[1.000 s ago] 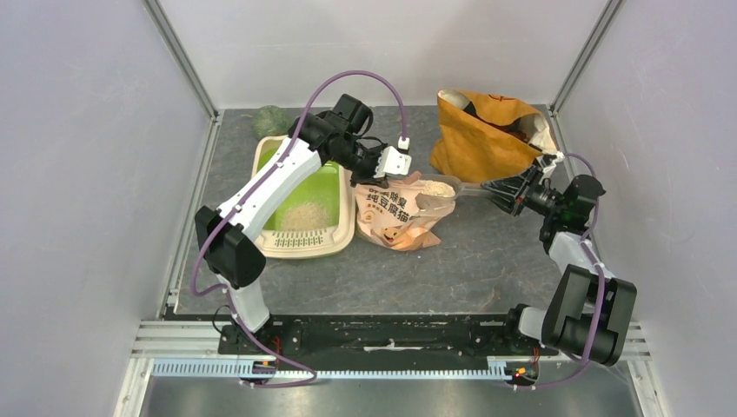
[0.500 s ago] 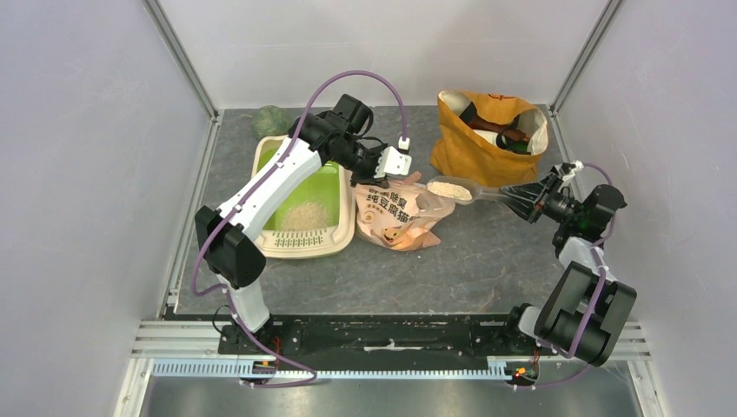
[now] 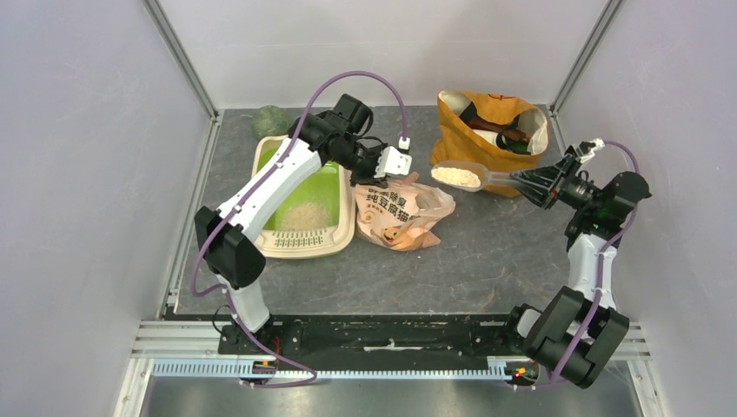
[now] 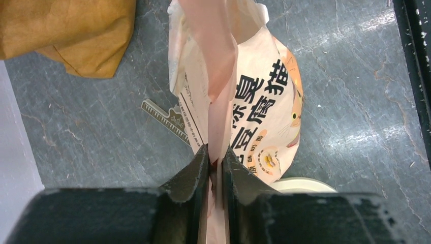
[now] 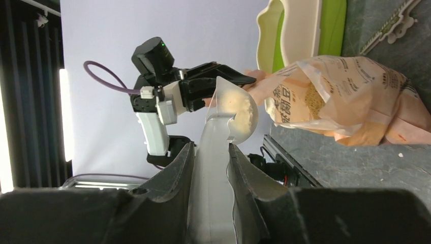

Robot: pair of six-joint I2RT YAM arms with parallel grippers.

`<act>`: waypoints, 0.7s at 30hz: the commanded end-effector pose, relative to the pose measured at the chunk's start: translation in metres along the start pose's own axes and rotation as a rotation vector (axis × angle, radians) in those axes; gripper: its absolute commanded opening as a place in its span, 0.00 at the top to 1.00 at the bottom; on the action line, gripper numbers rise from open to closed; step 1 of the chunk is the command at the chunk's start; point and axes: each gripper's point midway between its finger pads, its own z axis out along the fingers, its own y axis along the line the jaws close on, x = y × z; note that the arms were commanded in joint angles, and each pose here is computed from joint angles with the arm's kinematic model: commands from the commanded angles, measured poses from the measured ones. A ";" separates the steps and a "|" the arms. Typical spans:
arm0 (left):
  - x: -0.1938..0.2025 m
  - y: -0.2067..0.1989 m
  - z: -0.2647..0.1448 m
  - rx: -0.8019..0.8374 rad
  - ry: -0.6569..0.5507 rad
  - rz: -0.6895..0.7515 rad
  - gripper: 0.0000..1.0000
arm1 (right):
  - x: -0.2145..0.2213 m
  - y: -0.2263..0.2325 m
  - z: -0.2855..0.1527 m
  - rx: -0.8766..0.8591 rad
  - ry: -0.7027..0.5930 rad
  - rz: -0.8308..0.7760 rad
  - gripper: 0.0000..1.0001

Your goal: Fill the litter box with clean litter

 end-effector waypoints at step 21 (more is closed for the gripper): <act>-0.036 0.022 -0.114 -0.356 -0.044 -0.003 0.08 | -0.027 0.094 0.099 -0.172 -0.011 0.021 1.00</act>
